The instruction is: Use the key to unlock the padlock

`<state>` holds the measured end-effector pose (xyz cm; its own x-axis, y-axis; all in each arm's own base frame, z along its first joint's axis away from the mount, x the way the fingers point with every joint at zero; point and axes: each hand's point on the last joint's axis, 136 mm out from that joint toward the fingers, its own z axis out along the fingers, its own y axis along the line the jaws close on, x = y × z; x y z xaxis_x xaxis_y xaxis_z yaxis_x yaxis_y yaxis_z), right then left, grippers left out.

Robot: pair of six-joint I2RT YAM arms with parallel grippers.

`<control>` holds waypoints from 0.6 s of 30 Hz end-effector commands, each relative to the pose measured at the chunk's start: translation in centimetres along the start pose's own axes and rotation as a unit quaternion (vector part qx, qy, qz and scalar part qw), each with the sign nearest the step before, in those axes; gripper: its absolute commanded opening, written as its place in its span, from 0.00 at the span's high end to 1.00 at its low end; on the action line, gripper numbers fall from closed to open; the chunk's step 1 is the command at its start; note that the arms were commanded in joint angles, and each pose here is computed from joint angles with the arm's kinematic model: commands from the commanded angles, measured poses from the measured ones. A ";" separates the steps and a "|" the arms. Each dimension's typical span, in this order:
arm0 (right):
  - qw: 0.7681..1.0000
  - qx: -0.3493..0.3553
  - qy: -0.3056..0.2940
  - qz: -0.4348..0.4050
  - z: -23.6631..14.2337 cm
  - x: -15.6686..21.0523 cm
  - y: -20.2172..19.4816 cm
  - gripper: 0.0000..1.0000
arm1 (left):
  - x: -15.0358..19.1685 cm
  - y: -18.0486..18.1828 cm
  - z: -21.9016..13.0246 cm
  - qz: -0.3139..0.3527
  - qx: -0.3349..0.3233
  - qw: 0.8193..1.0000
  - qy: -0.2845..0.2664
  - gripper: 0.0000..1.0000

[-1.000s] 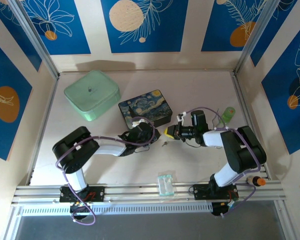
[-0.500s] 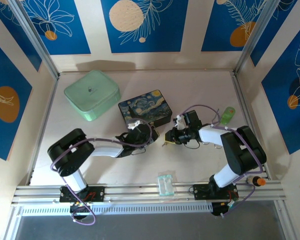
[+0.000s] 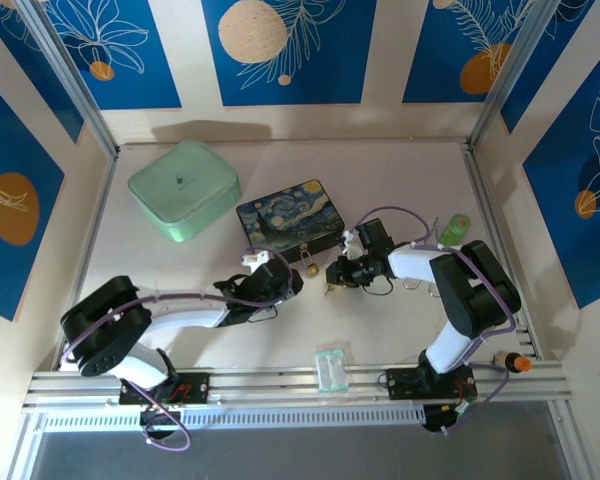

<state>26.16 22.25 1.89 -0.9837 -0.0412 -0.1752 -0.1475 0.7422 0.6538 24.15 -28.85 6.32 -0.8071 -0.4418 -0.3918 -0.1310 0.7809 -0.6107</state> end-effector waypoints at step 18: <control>0.993 0.107 -0.003 -0.044 -3.9 5.9 1.1 0.18 | 1.2 -0.8 -1.8 0.055 0.011 0.998 -0.007 0.42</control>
<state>18.85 21.64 4.22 -0.9833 -0.0946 -0.1553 -0.1691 0.7902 0.5891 22.18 -28.53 7.09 -0.8151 -0.3923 -0.4262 -0.0749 0.8009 -0.5940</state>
